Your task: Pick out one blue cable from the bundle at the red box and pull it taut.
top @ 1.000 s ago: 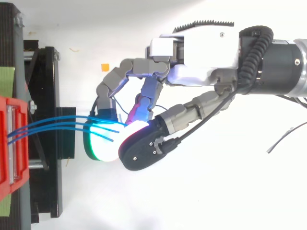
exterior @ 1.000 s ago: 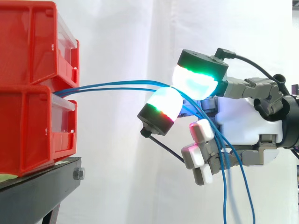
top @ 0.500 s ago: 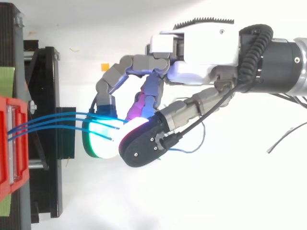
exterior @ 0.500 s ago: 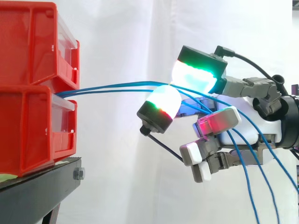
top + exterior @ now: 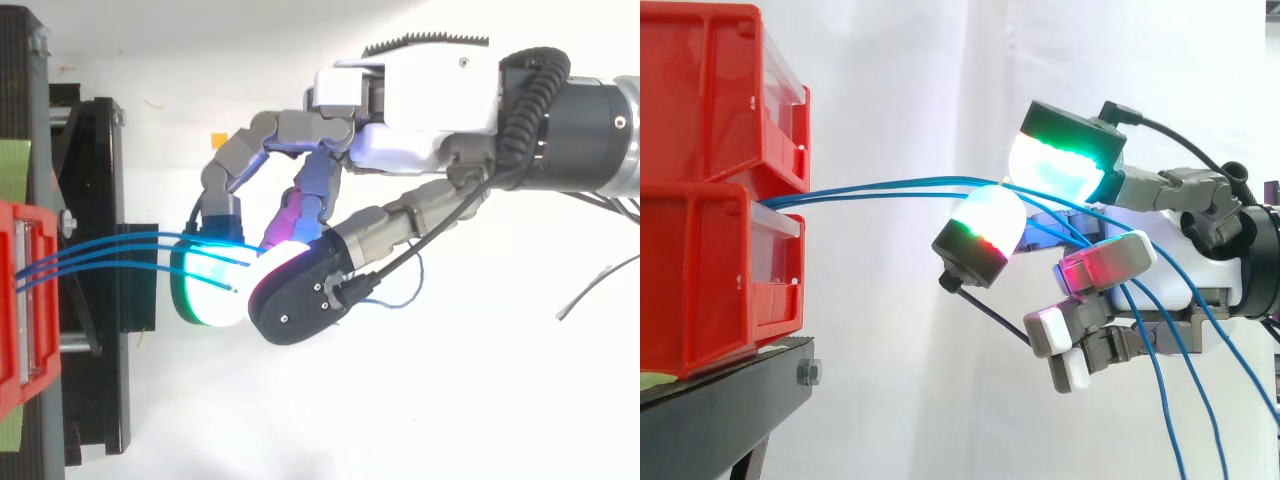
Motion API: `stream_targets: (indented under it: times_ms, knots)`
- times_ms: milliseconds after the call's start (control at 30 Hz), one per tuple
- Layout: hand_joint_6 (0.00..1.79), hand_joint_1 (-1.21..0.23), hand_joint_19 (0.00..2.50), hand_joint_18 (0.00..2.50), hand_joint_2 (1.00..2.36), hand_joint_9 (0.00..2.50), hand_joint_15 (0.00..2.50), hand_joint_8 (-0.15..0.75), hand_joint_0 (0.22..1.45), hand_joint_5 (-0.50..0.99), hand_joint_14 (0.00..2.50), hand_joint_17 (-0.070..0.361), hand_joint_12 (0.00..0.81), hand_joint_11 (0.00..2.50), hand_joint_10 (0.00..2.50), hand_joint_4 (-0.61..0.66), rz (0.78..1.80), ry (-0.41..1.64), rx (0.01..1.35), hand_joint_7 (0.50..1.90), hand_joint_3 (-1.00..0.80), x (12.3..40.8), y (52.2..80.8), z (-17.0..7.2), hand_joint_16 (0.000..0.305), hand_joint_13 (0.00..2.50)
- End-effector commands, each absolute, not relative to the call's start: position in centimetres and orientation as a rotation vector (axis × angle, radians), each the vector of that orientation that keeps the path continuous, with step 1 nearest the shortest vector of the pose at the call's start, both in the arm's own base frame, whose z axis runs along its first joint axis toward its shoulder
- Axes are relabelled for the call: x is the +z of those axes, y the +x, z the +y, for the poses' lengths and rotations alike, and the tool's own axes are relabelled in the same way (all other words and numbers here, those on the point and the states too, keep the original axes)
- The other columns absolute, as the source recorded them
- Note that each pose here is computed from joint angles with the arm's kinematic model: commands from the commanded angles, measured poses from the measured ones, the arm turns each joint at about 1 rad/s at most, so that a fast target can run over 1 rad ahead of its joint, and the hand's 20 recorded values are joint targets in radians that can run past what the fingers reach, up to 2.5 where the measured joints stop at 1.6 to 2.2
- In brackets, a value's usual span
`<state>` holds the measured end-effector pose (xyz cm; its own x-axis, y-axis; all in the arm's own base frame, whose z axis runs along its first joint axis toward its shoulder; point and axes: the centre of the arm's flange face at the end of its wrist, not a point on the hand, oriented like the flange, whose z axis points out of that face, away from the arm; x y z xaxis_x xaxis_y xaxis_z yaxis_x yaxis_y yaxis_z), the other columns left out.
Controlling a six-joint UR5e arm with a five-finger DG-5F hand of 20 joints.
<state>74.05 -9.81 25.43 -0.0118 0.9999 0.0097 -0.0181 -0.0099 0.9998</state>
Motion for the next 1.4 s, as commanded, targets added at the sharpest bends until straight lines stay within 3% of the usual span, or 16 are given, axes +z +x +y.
stream_targets:
  times_ms: [0, 200, 500, 700, 833, 1033, 1133, 1233, 1367]
  knots:
    - [0.94, -0.77, 0.61, 0.89, 1.01, 1.34, 0.49, 0.376, 0.68, -0.22, 0.02, 0.125, 0.412, 0.94, 0.03, 0.08, 1.201, 1.193, 1.224, 0.78, -0.34, 25.41, 74.05, -9.93, 0.056, 1.04]
    - [0.94, -0.84, 0.59, 0.90, 1.00, 1.26, 0.50, 0.366, 0.73, -0.22, 0.02, 0.124, 0.414, 0.95, 0.03, 0.11, 1.212, 1.168, 1.193, 0.79, -0.50, 25.42, 74.07, -9.99, 0.055, 1.04]
    - [0.94, -0.93, 0.60, 0.88, 1.00, 1.14, 0.54, 0.339, 0.84, -0.23, 0.02, 0.119, 0.401, 0.97, 0.03, 0.14, 1.219, 1.158, 1.177, 0.81, -0.47, 25.51, 73.99, -10.22, 0.053, 1.01]
    - [0.93, -0.97, 0.54, 0.89, 1.00, 1.09, 0.54, 0.321, 0.75, -0.23, 0.02, 0.120, 0.399, 0.96, 0.02, 0.14, 1.217, 1.159, 1.175, 0.79, -0.50, 25.51, 73.96, -10.44, 0.053, 0.95]
    - [0.91, -0.83, 0.59, 0.87, 1.00, 1.17, 0.54, 0.338, 0.62, -0.22, 0.02, 0.120, 0.404, 0.96, 0.02, 0.13, 1.213, 1.158, 1.175, 0.78, -0.50, 25.54, 73.97, -10.55, 0.053, 0.95]
    - [0.88, -0.58, 0.62, 0.89, 1.00, 1.22, 0.54, 0.343, 0.55, -0.19, 0.02, 0.126, 0.418, 0.93, 0.02, 0.14, 1.219, 1.163, 1.172, 0.79, -0.50, 25.36, 73.93, -10.56, 0.056, 0.98]
    - [0.86, -0.44, 0.65, 0.88, 1.00, 1.26, 0.55, 0.341, 0.58, -0.18, 0.02, 0.125, 0.415, 0.92, 0.03, 0.13, 1.214, 1.159, 1.175, 0.81, -0.50, 25.52, 73.96, -10.56, 0.055, 0.99]
    - [0.84, -0.40, 0.68, 0.88, 1.00, 1.29, 0.57, 0.334, 0.62, -0.17, 0.02, 0.123, 0.407, 0.90, 0.03, 0.10, 1.219, 1.151, 1.167, 0.83, -0.50, 25.52, 73.96, -10.56, 0.055, 1.00]
    - [0.81, -0.47, 0.70, 0.86, 1.01, 1.28, 0.57, 0.339, 0.63, -0.16, 0.02, 0.127, 0.419, 0.89, 0.03, 0.09, 1.229, 1.136, 1.155, 0.85, -0.41, 25.42, 74.02, -10.33, 0.057, 1.00]
